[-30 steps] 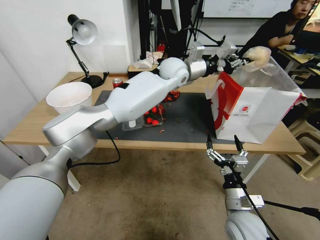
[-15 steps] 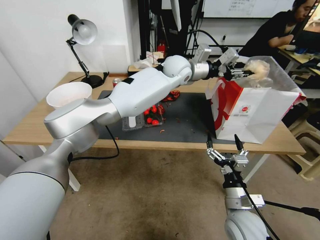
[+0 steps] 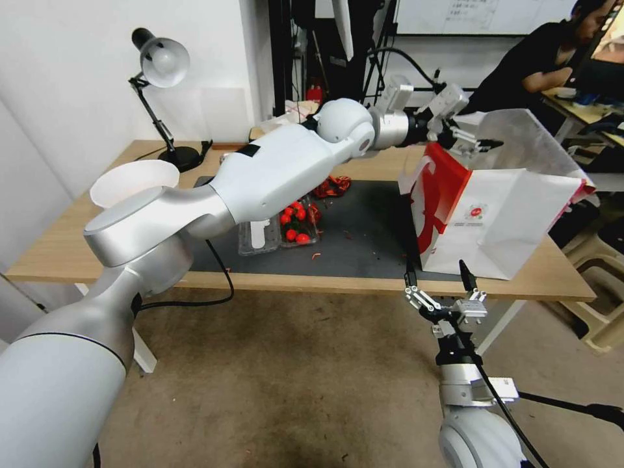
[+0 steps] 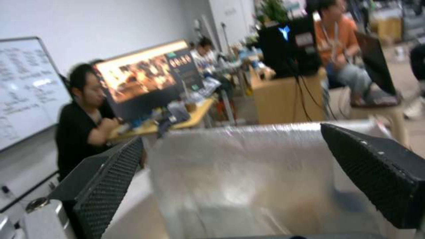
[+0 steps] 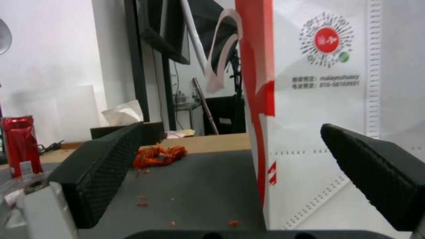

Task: Pick up the trash from the table and place it into the takeout bag.

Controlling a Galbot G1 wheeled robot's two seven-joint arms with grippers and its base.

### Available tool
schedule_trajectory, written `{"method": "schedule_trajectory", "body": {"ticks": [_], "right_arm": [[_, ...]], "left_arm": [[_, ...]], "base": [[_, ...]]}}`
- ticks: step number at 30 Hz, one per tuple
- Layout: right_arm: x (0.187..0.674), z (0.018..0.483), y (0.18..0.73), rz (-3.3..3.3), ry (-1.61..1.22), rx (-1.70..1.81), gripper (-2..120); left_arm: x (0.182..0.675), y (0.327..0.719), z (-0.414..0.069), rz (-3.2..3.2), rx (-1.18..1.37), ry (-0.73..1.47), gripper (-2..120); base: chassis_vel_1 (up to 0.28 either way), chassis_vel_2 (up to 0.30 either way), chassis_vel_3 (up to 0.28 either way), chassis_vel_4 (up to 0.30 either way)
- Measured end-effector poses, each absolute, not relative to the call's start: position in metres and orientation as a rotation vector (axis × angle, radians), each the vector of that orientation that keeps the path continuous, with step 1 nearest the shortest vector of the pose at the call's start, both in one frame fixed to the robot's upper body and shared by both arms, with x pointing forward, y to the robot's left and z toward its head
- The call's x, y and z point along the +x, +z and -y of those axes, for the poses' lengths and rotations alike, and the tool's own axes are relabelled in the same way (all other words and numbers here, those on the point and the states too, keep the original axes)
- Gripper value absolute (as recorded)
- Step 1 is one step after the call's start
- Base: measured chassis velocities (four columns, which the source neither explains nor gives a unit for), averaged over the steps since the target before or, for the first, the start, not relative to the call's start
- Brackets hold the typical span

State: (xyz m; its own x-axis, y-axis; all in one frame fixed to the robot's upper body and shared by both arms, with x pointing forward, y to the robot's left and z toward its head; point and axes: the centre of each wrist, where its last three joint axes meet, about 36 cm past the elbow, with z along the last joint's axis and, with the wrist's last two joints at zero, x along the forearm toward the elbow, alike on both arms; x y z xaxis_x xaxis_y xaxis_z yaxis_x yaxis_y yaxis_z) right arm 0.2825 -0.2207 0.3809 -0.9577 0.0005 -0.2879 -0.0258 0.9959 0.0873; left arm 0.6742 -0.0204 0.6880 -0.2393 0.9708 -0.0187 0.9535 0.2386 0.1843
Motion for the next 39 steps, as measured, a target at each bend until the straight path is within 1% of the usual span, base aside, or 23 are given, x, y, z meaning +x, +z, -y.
{"method": "schedule_trajectory", "body": {"ticks": [2,4,5,6,7,8,9,13,14,17,19,21,23,24,26,27,29,32,34,39], "right_arm": [[0.283,0.221,0.381,-2.847,0.130,-0.018,100],[0.283,0.221,0.381,-2.848,0.130,-0.017,100],[0.283,0.221,0.381,-2.848,0.130,-0.017,100],[0.283,0.221,0.381,-2.848,0.129,-0.017,100],[0.283,0.221,0.382,-2.848,0.129,-0.018,100],[0.283,0.221,0.382,-2.847,0.128,-0.019,100],[0.283,0.221,0.382,-2.847,0.128,-0.019,100],[0.283,0.221,0.384,-2.851,0.120,-0.024,100],[0.283,0.221,0.384,-2.851,0.120,-0.024,100],[0.283,0.221,0.384,-2.853,0.116,-0.026,100],[0.283,0.221,0.384,-2.853,0.115,-0.027,100],[0.283,0.221,0.384,-2.853,0.113,-0.031,100],[0.283,0.220,0.384,-2.852,0.113,-0.032,100],[0.284,0.220,0.384,-2.853,0.113,-0.035,100],[0.284,0.218,0.383,-2.855,0.115,-0.040,100],[0.284,0.218,0.383,-2.855,0.115,-0.040,100],[0.284,0.217,0.382,-2.857,0.116,-0.044,100],[0.285,0.217,0.381,-2.858,0.115,-0.045,100],[0.285,0.216,0.381,-2.859,0.116,-0.049,100],[0.285,0.215,0.379,-2.863,0.117,-0.054,100]], "left_arm": [[0.675,0.689,0.015,-2.376,1.835,0.183,100],[0.676,0.688,-0.012,-2.430,1.770,0.109,100],[0.676,0.688,-0.012,-2.430,1.770,0.109,100],[0.676,0.685,-0.022,-2.452,1.751,0.080,100],[0.674,0.677,-0.039,-2.491,1.716,0.039,100],[0.673,0.671,-0.049,-2.511,1.698,0.016,100],[0.673,0.671,-0.049,-2.511,1.698,0.016,100],[0.662,0.642,-0.098,-2.594,1.597,-0.087,100],[0.662,0.642,-0.098,-2.594,1.597,-0.087,100],[0.652,0.622,-0.134,-2.653,1.505,-0.142,100],[0.650,0.619,-0.141,-2.664,1.482,-0.151,100],[0.640,0.609,-0.172,-2.709,1.373,-0.184,100],[0.638,0.607,-0.179,-2.718,1.349,-0.191,100],[0.629,0.601,-0.201,-2.747,1.269,-0.214,100],[0.615,0.590,-0.221,-2.775,1.210,-0.227,100],[0.615,0.590,-0.221,-2.775,1.210,-0.227,100],[0.598,0.575,-0.239,-2.812,1.148,-0.242,100],[0.586,0.564,-0.248,-2.841,1.108,-0.255,100],[0.565,0.550,-0.260,-2.873,1.054,-0.270,100],[0.542,0.538,-0.272,-2.904,0.969,-0.273,100]], "base": [[0.000,0.000,0.000,0.000],[0.000,0.000,0.000,0.000],[0.000,0.000,0.000,0.000],[0.000,0.000,0.000,0.000],[0.000,0.000,0.000,0.000],[0.000,0.000,0.000,0.000],[0.000,0.000,0.000,0.000],[0.000,0.000,0.000,0.000],[0.000,0.000,0.000,0.000],[0.000,0.000,0.000,0.000],[0.000,0.000,0.000,0.000],[0.000,0.000,0.000,0.000],[0.000,0.000,0.000,0.000],[0.000,0.000,0.000,0.000],[0.000,0.000,0.000,0.000],[0.000,0.000,0.000,0.000],[0.000,0.000,0.000,0.000],[0.000,0.000,0.000,0.000],[0.000,0.000,0.000,0.000],[0.000,0.000,0.000,0.000]]}}
